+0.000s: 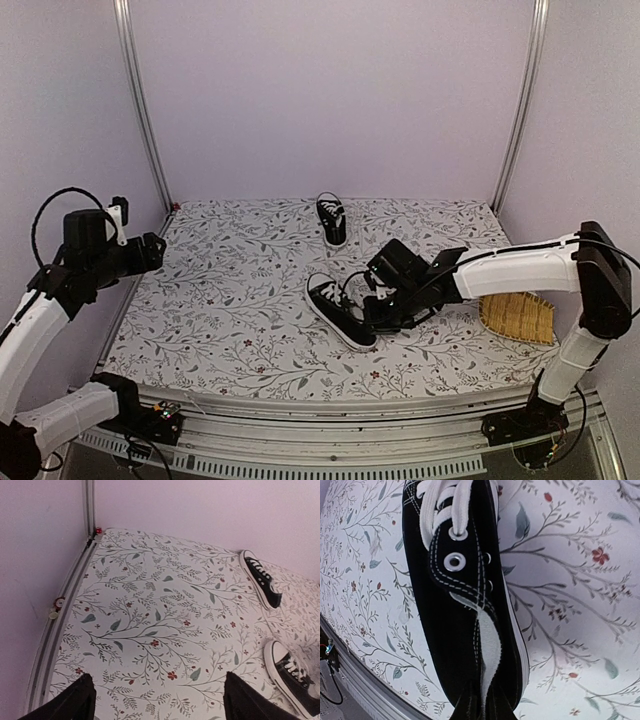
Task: Tie the shoes
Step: Move the shoe to the center of the board.
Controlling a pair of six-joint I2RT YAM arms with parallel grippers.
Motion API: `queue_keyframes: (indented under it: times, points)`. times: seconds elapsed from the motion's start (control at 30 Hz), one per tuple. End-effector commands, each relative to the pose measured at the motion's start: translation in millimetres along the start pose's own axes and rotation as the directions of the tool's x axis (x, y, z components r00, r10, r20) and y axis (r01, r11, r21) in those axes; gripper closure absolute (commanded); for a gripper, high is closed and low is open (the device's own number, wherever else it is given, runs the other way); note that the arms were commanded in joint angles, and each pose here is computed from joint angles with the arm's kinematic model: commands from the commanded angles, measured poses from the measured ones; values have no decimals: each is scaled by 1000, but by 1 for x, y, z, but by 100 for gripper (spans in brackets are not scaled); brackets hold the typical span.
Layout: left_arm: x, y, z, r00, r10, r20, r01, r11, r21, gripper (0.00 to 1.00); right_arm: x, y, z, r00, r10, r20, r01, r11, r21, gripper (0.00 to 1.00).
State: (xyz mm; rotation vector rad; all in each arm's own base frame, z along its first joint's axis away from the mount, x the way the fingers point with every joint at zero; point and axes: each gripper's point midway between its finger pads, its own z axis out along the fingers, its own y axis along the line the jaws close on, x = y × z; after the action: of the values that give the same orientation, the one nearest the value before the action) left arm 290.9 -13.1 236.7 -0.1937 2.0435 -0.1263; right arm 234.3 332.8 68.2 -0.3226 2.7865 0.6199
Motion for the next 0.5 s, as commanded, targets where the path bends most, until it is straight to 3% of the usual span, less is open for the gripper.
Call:
queue_keyframes:
  times: [0.0, 0.13, 0.27, 0.47]
  points:
    - [15, -50, -4, 996, -63, -68, 73, 986, 152, 12, 22, 53, -7, 996, 86, -1, -86, 987, -134, 78]
    - [28, -98, -14, 984, -131, -120, 161, 944, 289, 14, 32, 94, -21, 999, 42, 9, -39, 978, -206, 59]
    - [44, -134, -22, 973, -165, -164, 215, 904, 370, 15, 11, 88, -51, 992, 46, 119, -23, 981, -191, 32]
    - [77, -197, -20, 965, -92, -247, 197, 874, 445, 16, -45, 44, -63, 975, 68, 210, -33, 986, -164, 27]
